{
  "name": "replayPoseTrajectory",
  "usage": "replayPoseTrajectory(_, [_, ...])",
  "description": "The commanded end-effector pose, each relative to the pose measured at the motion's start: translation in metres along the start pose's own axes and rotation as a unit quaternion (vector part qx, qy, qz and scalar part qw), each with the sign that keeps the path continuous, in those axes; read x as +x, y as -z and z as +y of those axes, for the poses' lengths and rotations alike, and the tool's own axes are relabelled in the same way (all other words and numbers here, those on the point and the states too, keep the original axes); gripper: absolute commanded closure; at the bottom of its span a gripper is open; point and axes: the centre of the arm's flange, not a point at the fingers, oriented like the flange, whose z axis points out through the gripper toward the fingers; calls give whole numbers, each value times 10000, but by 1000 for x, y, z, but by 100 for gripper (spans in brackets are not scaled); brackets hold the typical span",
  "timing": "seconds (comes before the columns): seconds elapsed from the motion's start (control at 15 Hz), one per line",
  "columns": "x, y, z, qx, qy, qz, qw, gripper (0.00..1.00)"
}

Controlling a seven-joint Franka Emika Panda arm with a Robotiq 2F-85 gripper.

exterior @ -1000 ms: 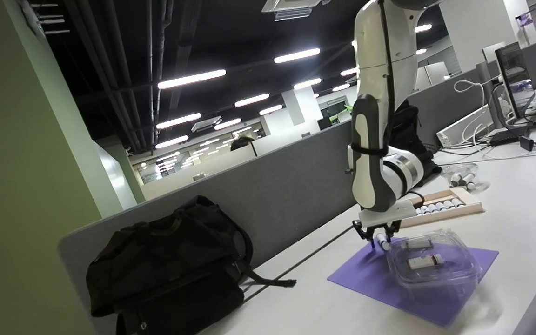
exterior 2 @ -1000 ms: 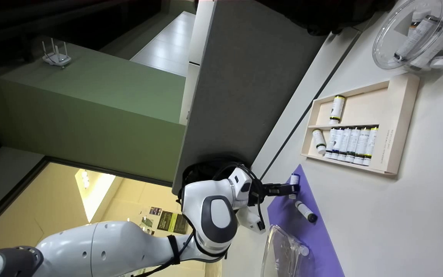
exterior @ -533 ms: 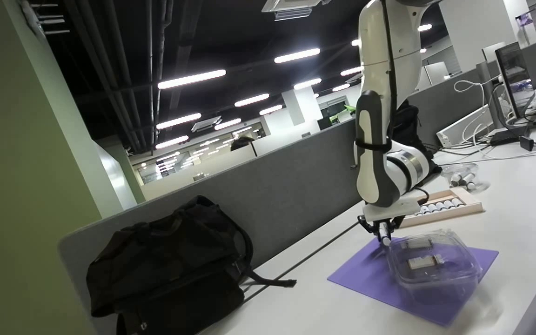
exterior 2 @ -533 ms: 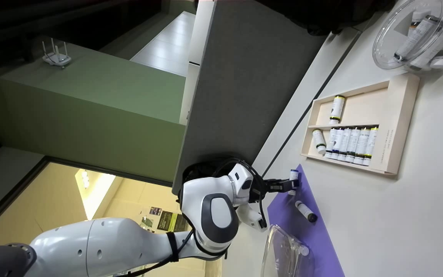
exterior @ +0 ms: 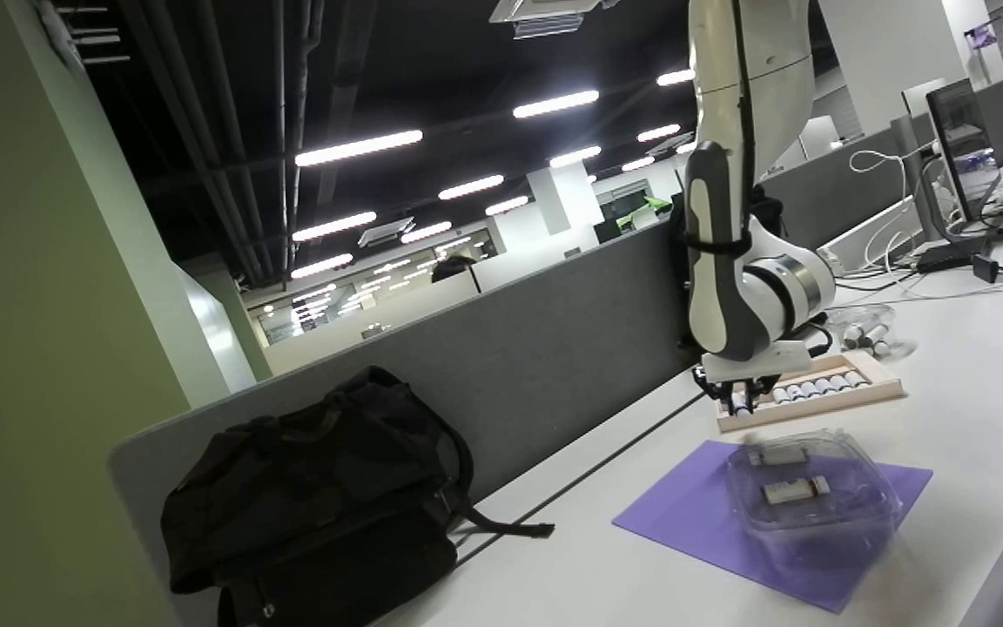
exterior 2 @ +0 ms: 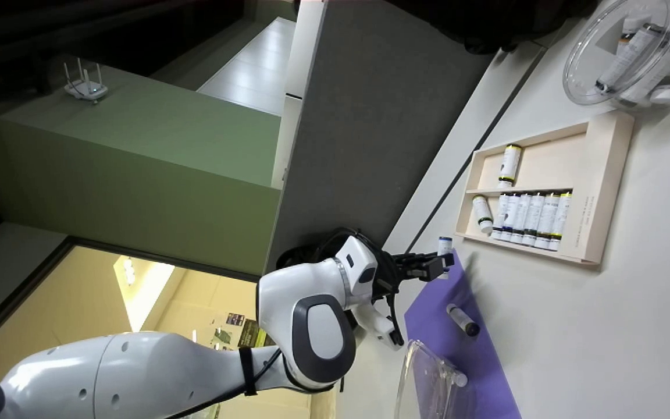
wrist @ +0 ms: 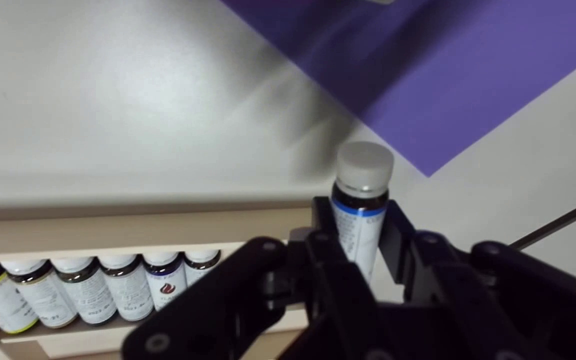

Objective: Pick one bottle from the table and put it on the tray

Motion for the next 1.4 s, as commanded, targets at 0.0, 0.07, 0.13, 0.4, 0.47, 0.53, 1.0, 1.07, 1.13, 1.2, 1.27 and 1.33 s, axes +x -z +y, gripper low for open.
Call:
replayPoseTrajectory(0.0, [0,0,2,-19,-8,7,10000,73])
replayPoseTrajectory(0.07, [-1,0,3,-26,-3,8,10000,73])
replayPoseTrajectory(0.13, [-1,1,2,-25,5,7,10000,73])
replayPoseTrajectory(0.4, [-2,1,2,-21,14,7,10000,93])
replayPoseTrajectory(0.47, [7,3,8,9,-99,19,9999,93])
replayPoseTrajectory(0.53, [17,4,15,34,-212,15,9998,93])
replayPoseTrajectory(1.0, [79,9,47,325,-629,-34,9975,93])
replayPoseTrajectory(1.07, [88,11,51,379,-625,-38,9973,93])
replayPoseTrajectory(1.13, [96,12,53,406,-609,-31,9973,93])
replayPoseTrajectory(1.2, [106,13,55,455,-563,-33,9974,93])
replayPoseTrajectory(1.27, [115,13,56,464,-521,-4,9976,93])
replayPoseTrajectory(1.33, [125,13,58,448,-493,39,9978,93])
